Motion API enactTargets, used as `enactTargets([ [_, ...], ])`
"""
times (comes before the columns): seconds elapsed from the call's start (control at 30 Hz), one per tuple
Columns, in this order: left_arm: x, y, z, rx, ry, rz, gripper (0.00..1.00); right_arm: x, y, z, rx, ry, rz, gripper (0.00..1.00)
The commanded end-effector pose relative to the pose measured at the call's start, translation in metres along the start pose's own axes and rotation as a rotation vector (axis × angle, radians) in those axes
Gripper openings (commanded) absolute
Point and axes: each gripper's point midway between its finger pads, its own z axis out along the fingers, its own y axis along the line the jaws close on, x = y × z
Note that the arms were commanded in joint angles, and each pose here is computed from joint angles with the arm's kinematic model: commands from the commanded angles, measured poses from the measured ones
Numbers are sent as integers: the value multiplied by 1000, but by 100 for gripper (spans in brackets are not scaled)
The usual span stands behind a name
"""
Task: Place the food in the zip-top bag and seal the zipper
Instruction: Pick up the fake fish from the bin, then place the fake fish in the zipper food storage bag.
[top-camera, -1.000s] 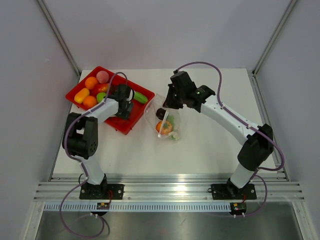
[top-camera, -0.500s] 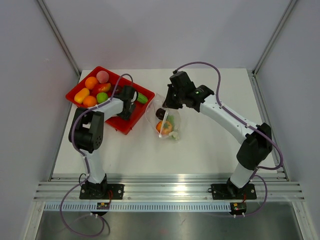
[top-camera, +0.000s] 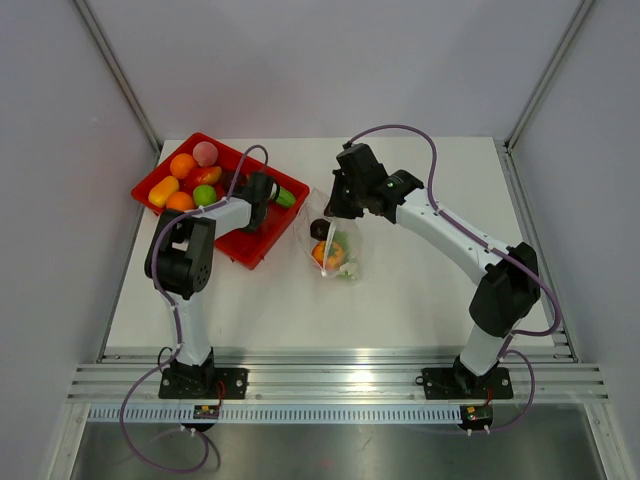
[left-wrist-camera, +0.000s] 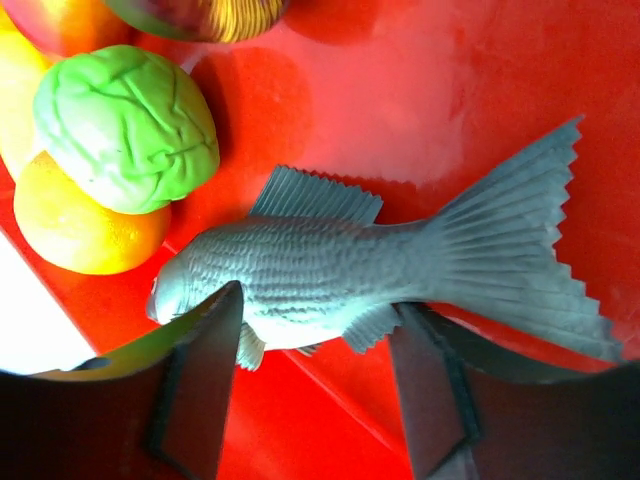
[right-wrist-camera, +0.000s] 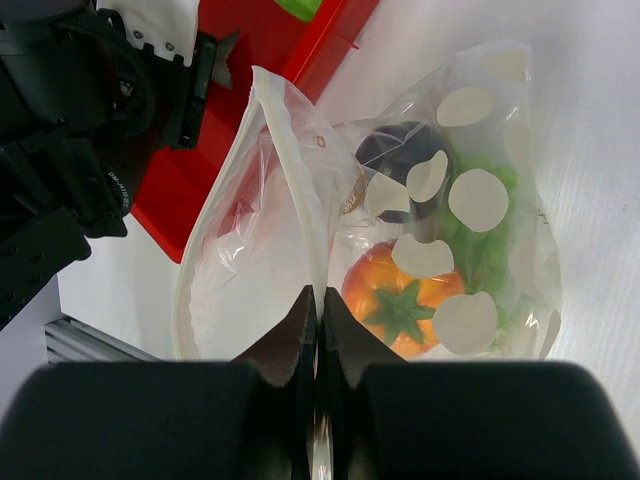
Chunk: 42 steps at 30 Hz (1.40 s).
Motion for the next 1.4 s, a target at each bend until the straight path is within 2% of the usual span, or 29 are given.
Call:
enactTargets([
  [0.0,-15,3,5,-47,-38,-30,53,-14,15,-8,-36,-40,-20,10],
  [0.1,-17,-1,5,-35,-36,-7,29,-14,14,-8,-32,-41,-22,10],
  [0.13,-18,0,5,-34,-38,-6,17,-14,14,-9,-29,-42,-22,10],
  [0.27,-23,-1,2,-11,-34,-2,0,-15,14,-10,-29,-46,-22,10],
  [0.4,-30,8,-18,-9,-41,-46,0,-17,13,-13,-25,-51,-25,10],
  [0.5,-43,15,-49,75,-85,-159,0,-17,10,-14,-15,-54,-28,10],
  [0.67,-73,61,-117,115,-195,-345,0,-16,8,-19,-11,-58,-28,10],
  [0.87,-77,92,-189,202,-300,-458,0,-17,11,-20,-25,-62,-11,10],
  [0.97,-81,97,-223,307,-327,-554,0,-14,11,-18,-31,-57,-6,10],
  [1.03,-88,90,-253,454,-369,-590,0,-15,11,-19,-32,-58,-4,10],
  [1.07,-96,83,-275,567,-412,-584,0,-16,12,-20,-33,-61,-4,10],
  [1.17,-105,81,-332,764,-556,-624,0,-17,12,-21,-29,-65,-2,10],
  [1.33,-104,82,-400,999,-686,-675,0,-19,11,-25,-28,-73,1,10],
  [1.37,-107,78,-419,1089,-730,-653,0,-18,11,-25,-26,-71,1,10],
])
